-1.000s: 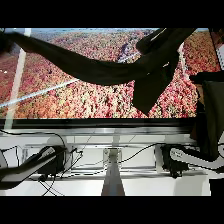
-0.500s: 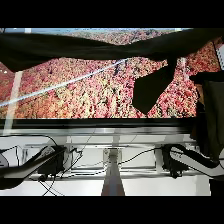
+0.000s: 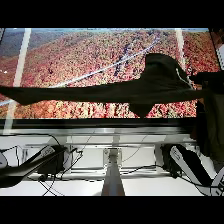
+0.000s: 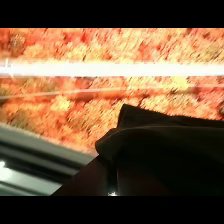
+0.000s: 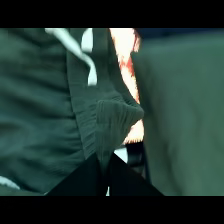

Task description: Fold the clothes and pants, and hang the long-sleeved shirts on hangers.

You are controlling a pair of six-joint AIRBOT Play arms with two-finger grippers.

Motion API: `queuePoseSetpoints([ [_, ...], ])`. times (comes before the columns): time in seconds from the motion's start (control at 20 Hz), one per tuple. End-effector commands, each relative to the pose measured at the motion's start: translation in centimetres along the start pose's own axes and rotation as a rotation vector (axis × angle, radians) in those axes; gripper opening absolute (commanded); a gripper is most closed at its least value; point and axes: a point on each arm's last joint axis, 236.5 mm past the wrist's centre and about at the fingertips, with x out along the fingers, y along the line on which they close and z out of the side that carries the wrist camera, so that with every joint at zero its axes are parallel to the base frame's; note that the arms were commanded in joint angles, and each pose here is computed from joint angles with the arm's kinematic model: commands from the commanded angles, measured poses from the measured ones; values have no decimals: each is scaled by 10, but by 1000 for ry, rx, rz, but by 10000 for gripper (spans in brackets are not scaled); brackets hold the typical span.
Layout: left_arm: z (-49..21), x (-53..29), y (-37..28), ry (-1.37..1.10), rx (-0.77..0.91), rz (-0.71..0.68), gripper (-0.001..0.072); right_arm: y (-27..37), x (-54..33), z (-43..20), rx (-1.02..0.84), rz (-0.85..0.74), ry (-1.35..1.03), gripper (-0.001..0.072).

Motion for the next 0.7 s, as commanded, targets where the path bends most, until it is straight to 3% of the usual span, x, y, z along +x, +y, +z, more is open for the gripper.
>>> queuePoseSetpoints([
  [0.0, -52, 13, 33, 201, 88, 141, 18, 9, -4, -50, -26, 31, 148, 25],
  [0.35, -104, 36, 43, 374, 149, 189, 18, 26, 47, -124, -53, 94, 413, 25],
  [0.65, -109, 44, 42, 399, 155, 178, 18, 37, 57, -176, -111, 154, 601, 25],
])
